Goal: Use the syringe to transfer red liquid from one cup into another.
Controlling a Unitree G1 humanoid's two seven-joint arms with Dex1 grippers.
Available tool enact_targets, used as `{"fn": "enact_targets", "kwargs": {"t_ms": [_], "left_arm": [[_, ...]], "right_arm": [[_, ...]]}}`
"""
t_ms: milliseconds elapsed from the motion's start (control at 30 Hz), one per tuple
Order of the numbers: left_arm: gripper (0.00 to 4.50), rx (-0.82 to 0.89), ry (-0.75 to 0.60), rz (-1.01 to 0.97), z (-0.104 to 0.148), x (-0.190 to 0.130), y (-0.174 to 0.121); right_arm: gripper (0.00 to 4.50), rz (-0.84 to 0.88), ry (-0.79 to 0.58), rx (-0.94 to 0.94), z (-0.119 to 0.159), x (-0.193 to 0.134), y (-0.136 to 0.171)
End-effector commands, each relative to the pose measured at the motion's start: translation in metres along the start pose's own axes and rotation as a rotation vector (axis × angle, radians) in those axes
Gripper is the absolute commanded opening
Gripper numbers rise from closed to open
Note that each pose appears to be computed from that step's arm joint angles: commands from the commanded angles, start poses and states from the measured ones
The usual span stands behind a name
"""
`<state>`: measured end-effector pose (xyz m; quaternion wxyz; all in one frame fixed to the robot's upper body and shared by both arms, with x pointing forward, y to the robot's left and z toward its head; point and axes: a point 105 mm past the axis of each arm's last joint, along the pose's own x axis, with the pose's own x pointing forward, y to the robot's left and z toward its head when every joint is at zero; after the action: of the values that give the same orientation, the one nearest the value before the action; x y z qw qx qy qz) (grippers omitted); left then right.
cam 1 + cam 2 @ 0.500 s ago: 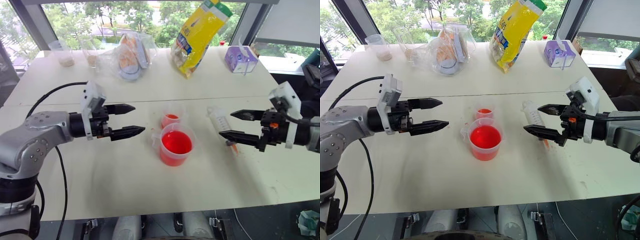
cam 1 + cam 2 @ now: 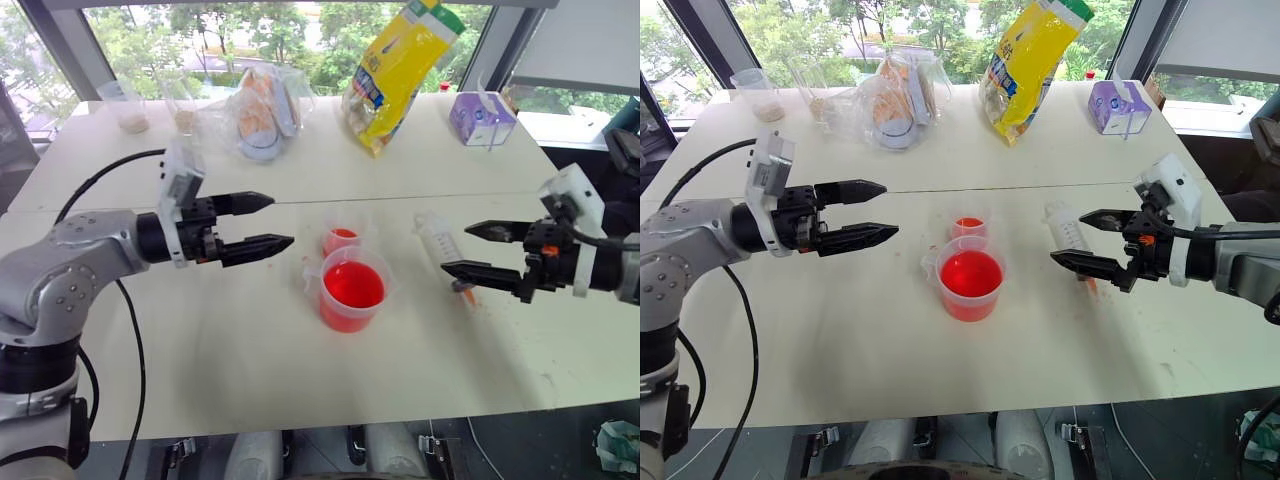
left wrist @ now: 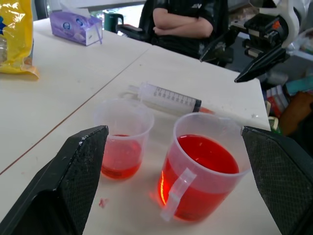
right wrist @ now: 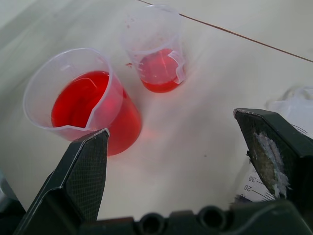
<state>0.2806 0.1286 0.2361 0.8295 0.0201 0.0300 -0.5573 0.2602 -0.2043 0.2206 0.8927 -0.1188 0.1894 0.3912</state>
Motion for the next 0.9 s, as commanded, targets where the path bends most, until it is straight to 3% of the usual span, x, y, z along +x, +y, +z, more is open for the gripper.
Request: {"fn": "enact_targets", "kwargs": {"t_ms": [33, 333, 600, 900], "left_arm": [[4.50, 0.038, -0.021, -0.028, 0.005, 0.006, -0.005], [4.50, 0.058, -0.038, -0.031, 0.001, 0.019, -0.002], [4.50, 0.105, -0.038, -0.030, 0.000, 0.022, 0.003], [4.50, 0.111, -0.045, -0.014, -0.006, 0.022, -0.004]], "right_arm": [[4.46, -0.056, -0.012, -0.018, 0.010, -0.004, -0.009], [4.46, -0.170, 0.074, 0.088, 0.002, 0.013, -0.042], [4.46, -0.256, 0.291, 0.243, -0.028, 0.052, -0.084], [4.46, -0.248, 0.452, 0.208, -0.061, 0.082, -0.103]]}}
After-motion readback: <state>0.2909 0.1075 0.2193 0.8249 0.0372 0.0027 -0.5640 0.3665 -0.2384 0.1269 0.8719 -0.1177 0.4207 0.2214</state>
